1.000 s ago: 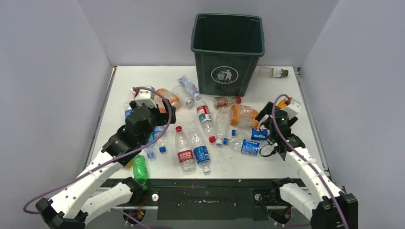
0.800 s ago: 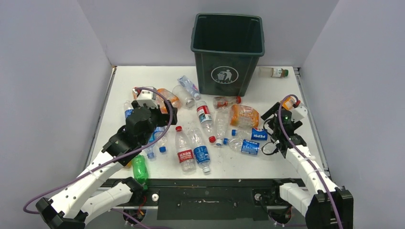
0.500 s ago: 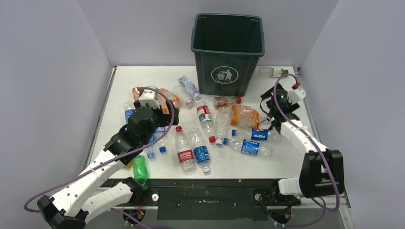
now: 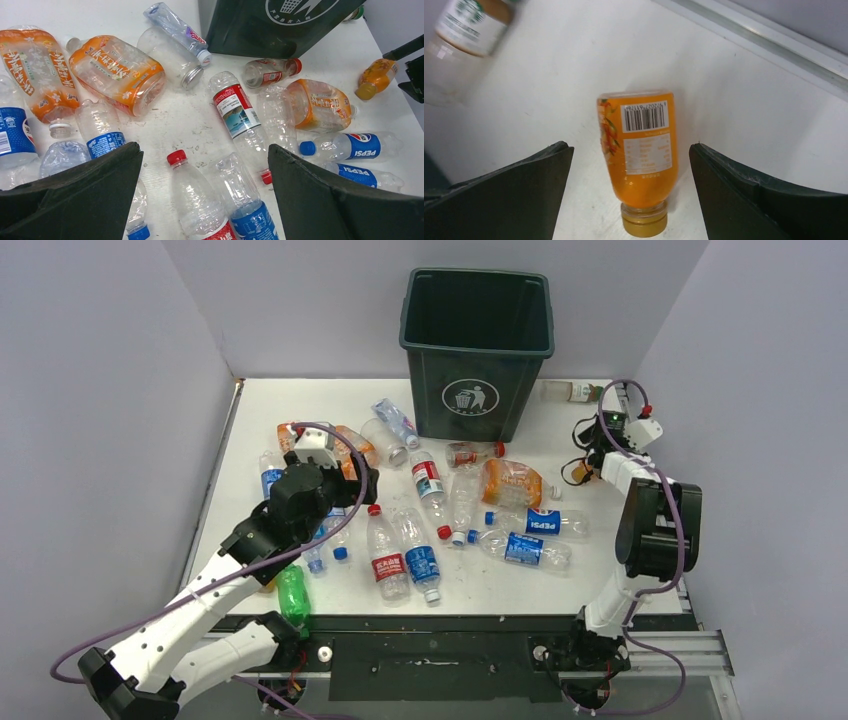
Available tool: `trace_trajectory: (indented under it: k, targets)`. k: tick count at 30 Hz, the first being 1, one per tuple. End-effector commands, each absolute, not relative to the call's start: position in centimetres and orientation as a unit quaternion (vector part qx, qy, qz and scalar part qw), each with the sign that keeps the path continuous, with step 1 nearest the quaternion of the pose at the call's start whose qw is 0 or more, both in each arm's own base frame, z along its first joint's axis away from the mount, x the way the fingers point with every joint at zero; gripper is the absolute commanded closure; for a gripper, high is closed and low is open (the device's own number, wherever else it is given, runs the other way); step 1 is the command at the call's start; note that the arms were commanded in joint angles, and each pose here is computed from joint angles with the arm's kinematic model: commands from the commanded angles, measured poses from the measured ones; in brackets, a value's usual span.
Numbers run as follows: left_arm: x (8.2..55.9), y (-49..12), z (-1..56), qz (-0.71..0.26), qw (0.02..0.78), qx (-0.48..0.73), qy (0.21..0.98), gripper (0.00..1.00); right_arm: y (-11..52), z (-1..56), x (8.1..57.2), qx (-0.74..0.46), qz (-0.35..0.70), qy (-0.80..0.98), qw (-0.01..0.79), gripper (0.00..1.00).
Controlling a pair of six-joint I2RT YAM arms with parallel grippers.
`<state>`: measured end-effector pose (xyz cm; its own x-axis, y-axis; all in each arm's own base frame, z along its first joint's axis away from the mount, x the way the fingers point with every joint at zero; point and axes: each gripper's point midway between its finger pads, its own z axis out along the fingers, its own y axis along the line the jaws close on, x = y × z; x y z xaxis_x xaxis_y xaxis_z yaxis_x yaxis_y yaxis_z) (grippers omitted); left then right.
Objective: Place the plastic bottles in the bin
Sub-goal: Pick up the plastic bottle at the center of the board.
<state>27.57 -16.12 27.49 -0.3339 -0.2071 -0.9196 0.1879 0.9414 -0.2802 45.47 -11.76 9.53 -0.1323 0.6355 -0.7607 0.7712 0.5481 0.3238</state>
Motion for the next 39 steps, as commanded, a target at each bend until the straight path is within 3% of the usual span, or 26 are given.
trace_trajectory:
  k: [1, 10, 18, 23, 28, 39]
  targets:
    - [27.8, -16.8, 28.9, -0.188, 0.581, -0.007, 0.791, 0.04, -12.1, 9.6, 46.6, 0.451, -0.085, 0.764, 0.454, 0.10]
    - [27.9, -16.6, 28.7, -0.180, 0.582, -0.008, 0.793, 0.04, -13.7, 7.0, 47.4, 0.444, -0.094, 0.784, 0.423, 0.10]
    - [27.8, -16.0, 29.2, -0.180, 0.595, -0.018, 0.783, 0.04, -14.1, 5.4, 47.7, 0.439, -0.084, 0.800, 0.400, 0.03]
    - [27.8, -15.9, 29.4, -0.183, 0.601, -0.022, 0.778, 0.04, -13.6, 4.6, 47.5, 0.440, -0.066, 0.805, 0.393, 0.20]
    - [27.8, -15.7, 29.4, -0.181, 0.603, -0.024, 0.776, 0.04, -12.5, 5.4, 47.4, 0.441, -0.031, 0.800, 0.405, 0.45]
    - [27.6, -14.4, 30.4, -0.195, 0.638, -0.067, 0.742, 0.04, -6.3, 20.5, 42.3, 0.455, 0.108, 0.685, 0.559, 0.59]
